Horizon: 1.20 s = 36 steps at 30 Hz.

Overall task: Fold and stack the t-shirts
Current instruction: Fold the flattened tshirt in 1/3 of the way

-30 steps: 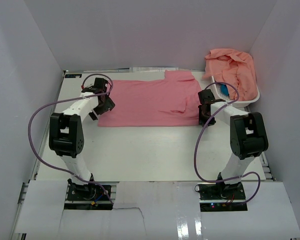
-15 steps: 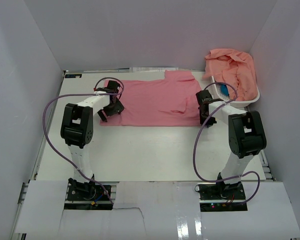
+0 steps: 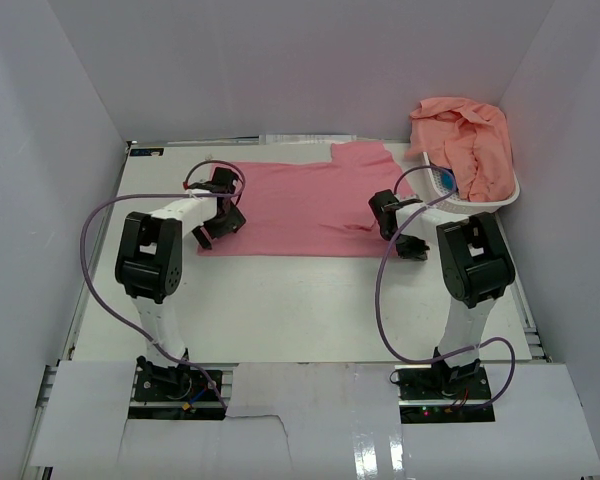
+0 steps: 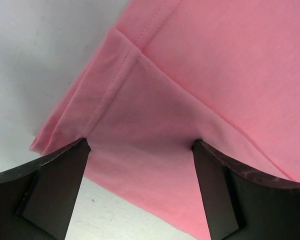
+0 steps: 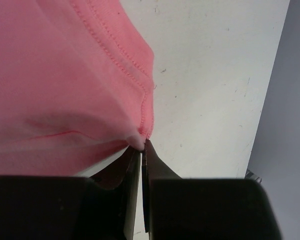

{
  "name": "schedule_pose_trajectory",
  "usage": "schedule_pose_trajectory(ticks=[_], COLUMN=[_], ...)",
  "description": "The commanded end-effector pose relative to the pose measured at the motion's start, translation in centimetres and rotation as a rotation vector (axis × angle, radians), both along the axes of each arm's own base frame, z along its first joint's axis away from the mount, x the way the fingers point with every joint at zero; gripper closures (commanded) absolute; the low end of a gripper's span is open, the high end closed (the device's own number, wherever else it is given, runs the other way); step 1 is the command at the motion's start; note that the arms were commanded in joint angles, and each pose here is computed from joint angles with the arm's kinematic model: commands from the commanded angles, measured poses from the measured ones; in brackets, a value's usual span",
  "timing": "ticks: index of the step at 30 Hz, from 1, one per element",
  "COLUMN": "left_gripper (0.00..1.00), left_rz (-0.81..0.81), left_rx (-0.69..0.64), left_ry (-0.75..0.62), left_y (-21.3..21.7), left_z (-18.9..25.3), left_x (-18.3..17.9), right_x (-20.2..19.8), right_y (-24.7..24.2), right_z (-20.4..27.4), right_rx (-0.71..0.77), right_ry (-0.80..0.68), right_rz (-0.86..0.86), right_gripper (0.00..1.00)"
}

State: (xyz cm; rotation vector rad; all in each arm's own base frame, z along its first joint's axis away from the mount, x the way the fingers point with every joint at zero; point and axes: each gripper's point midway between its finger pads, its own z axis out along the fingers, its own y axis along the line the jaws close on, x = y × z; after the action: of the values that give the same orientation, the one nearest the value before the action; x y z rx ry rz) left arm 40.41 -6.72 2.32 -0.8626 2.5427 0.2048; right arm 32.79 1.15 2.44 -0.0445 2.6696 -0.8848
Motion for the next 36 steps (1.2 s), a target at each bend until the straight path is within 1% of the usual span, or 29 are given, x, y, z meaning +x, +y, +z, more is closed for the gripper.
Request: schedule_pose_trajectory(ticks=[1,9,13,15,16,17,22,23,24,26,28,29,31,32,33,34,35,36], left_gripper=[0.04,0.04,0.04,0.04,0.04,0.04,0.04,0.04,0.04,0.04,0.04,0.04,0.04,0.04,0.04,0.04,0.04,0.04], left_rz=[0.050,0.056,0.058,0.059,0.058,0.058,0.065,0.063,0.064,0.058,0.058,0.055,0.057,0.056,0.053,0.055,0.052,0.052], left_rx=[0.056,0.050,0.046,0.046,0.039,0.039,0.037,0.039,0.033,0.016,0.012,0.015,0.033,0.038,0.039,0.041,0.041,0.043], left_ry=[0.053,0.077,0.083,0.097,0.085,0.083,0.065,0.078,0.056,0.061,0.057,0.060,0.062,0.066,0.068,0.070,0.068,0.062], left_y=[1.9,2.4,2.6,2.9,2.8,3.0,3.7,3.9,4.0,3.9,4.0,4.0,4.4,4.5,4.4,4.4,4.4,4.4], left_z=[-0.2,-0.6,-0.6,-0.9,-0.5,-0.4,0.4,0.1,0.6,0.6,0.7,0.6,0.6,0.6,0.7,0.7,0.8,1.1], left_x=[-3.1,-5.8,-7.3,-8.9,-8.7,-9.5,-12.2,-13.3,-13.5,-14.4,-15.0,-15.2,-15.3,-15.3,-15.1,-15.1,-14.9,-14.6], right_x=[-0.1,-1.5,-3.1,-4.7,-4.9,-5.5,-8.8,-9.3,-10.2,-11.5,-12.6,-13.5,-13.6,-14.8,-14.7,-14.7,-15.0,-14.9], right_y=[-1.0,0.4,0.9,1.4,1.6,1.8,2.2,2.3,2.2,2.6,2.2,2.1,2.4,1.8,1.8,1.5,1.3,1.8], right_z=[2.0,0.7,0.2,-0.3,-0.1,-0.1,-0.4,-0.4,-0.7,-0.8,-0.4,0.3,1.4,2.2,2.9,3.2,3.7,3.6], right_rx=[-0.040,0.083,0.136,0.167,0.174,0.181,0.175,0.179,0.179,0.188,0.146,0.102,0.061,-0.017,-0.053,-0.113,-0.136,-0.131], right_ry=[-0.061,-0.041,-0.026,0.000,0.000,-0.006,0.048,0.048,0.060,0.091,0.094,0.122,0.097,0.144,0.135,0.123,0.146,0.154], right_rz=[-0.045,-0.026,-0.026,-0.028,-0.030,-0.053,-0.065,-0.067,-0.083,-0.078,-0.113,-0.098,-0.111,-0.099,-0.108,-0.121,-0.122,-0.105], right_gripper=[0.92,0.92,0.92,0.92,0.92,0.92,0.92,0.92,0.92,0.92,0.92,0.92,0.91,0.89,0.86,0.81,0.75,0.73])
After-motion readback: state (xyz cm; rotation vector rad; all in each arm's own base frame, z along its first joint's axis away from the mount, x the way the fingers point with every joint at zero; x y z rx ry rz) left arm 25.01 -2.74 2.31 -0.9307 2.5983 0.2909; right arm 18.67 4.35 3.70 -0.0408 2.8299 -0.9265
